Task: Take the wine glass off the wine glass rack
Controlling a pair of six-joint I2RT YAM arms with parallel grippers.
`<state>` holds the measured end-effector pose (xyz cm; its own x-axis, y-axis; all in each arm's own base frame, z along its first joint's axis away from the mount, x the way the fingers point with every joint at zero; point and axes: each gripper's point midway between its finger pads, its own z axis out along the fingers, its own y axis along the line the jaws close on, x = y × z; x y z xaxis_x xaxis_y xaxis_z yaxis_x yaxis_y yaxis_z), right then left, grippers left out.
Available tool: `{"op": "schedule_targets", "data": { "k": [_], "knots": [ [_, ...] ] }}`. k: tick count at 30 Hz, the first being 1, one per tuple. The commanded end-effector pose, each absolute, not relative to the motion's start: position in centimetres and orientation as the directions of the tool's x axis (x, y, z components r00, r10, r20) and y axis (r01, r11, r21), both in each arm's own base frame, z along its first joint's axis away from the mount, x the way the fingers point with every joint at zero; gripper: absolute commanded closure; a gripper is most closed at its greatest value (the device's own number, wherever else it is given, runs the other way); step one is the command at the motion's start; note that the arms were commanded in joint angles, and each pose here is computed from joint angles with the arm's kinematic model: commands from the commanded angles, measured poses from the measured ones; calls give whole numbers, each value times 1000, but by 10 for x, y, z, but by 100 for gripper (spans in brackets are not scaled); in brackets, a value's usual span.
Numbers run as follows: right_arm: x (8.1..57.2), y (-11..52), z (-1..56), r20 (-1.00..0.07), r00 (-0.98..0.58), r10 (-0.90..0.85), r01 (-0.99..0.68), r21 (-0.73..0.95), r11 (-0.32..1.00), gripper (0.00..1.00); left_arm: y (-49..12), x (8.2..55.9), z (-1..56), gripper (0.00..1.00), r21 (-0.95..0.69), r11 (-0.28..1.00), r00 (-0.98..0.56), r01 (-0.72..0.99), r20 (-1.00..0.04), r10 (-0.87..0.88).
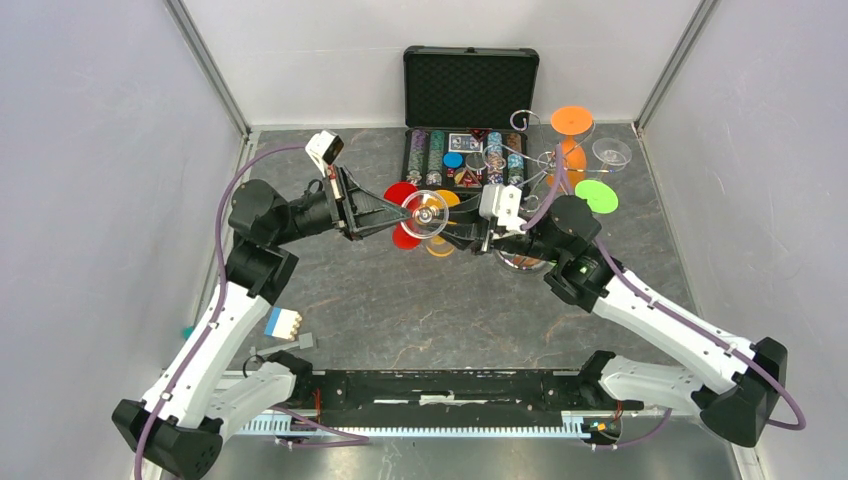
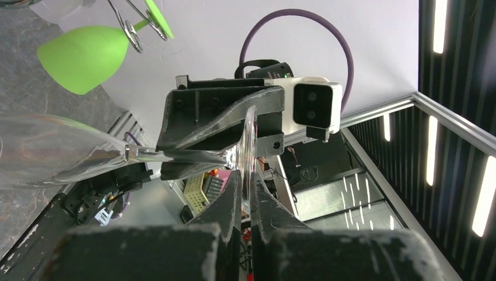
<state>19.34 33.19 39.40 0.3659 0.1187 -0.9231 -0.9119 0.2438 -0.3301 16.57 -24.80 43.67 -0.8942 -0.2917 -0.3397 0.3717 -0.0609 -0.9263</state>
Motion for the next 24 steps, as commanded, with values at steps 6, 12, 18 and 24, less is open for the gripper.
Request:
{"op": "schedule_targets", "data": {
  "k": [6,12,18,24],
  "knots": [
    [194,337,411,-914,352,202,-920,-299,254,100,-244,153,452,98,-909,-103,-888,403,-362,-282],
    [197,324,437,-881,358,310,-907,-249,338,100,-241,161,448,23,-914,-77,-872,398,-351,-342],
    [205,280,483,-783,390,484,-847,-99,523,100,-236,184,427,4,-924,17,-819,383,-348,-456],
    [208,228,525,-626,359,692,-810,160,565,100,-229,206,415,0,-913,55,-741,404,-362,-565]
  ]
}}
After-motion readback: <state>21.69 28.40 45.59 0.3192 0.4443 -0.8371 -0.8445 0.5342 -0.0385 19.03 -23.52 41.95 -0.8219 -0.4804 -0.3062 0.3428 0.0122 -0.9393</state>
